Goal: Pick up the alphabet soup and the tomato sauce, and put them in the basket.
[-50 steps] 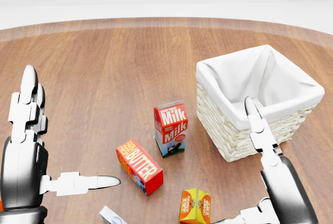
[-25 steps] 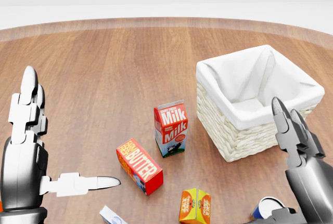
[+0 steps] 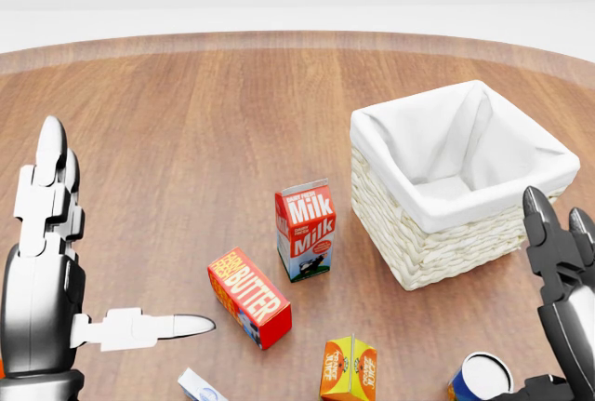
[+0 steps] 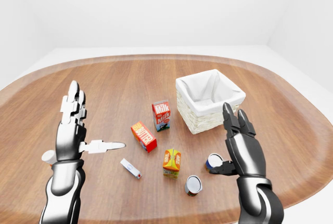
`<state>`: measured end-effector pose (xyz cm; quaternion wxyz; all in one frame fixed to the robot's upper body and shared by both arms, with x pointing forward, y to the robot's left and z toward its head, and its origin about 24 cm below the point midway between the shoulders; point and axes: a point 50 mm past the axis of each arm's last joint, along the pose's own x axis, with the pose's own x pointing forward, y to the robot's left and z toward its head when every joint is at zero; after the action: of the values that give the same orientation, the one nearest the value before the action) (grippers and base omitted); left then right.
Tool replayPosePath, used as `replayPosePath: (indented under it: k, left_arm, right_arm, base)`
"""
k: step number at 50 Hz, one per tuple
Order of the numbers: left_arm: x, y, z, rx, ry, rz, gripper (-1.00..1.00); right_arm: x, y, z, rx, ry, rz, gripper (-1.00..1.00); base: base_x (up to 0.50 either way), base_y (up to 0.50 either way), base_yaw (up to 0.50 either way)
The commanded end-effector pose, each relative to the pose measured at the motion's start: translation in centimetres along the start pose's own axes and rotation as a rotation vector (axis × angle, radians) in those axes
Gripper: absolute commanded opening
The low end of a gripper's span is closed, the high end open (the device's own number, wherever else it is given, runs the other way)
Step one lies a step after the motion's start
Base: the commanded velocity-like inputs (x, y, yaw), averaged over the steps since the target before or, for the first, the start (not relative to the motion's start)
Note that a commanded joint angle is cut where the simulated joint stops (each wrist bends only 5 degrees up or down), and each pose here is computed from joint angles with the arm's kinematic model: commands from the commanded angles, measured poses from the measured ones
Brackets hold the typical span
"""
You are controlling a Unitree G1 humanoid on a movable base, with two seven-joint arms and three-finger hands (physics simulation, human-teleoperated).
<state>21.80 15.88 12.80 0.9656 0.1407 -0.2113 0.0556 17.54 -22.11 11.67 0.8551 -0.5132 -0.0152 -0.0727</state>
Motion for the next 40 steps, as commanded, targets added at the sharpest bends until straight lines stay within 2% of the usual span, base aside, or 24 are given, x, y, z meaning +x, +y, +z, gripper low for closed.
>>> replayPosePath:
  k: [1, 22, 40]
  left_arm:
    - [0.0, 0.1, 0.1, 0.003, -0.003, 0.004, 1.00]
    - [0.0, 0.1, 0.0, 0.002, 0.002, 0.003, 1.00]
    - [-0.1, 0.0, -0.1, 0.002, 0.005, 0.001, 1.00]
  right_arm:
    - [0.1, 0.1, -0.8, -0.084, 0.048, -0.001, 1.00]
    - [0.2, 2.5, -2.5, -0.190, 0.114, 0.043, 1.00]
    - [-0.3, 4.3, -3.4, -0.225, 0.141, 0.096, 1.00]
  base:
    - [0.00, 0.00, 0.00]
    - [0.00, 0.00, 0.00]
    - [0.00, 0.00, 0.00]
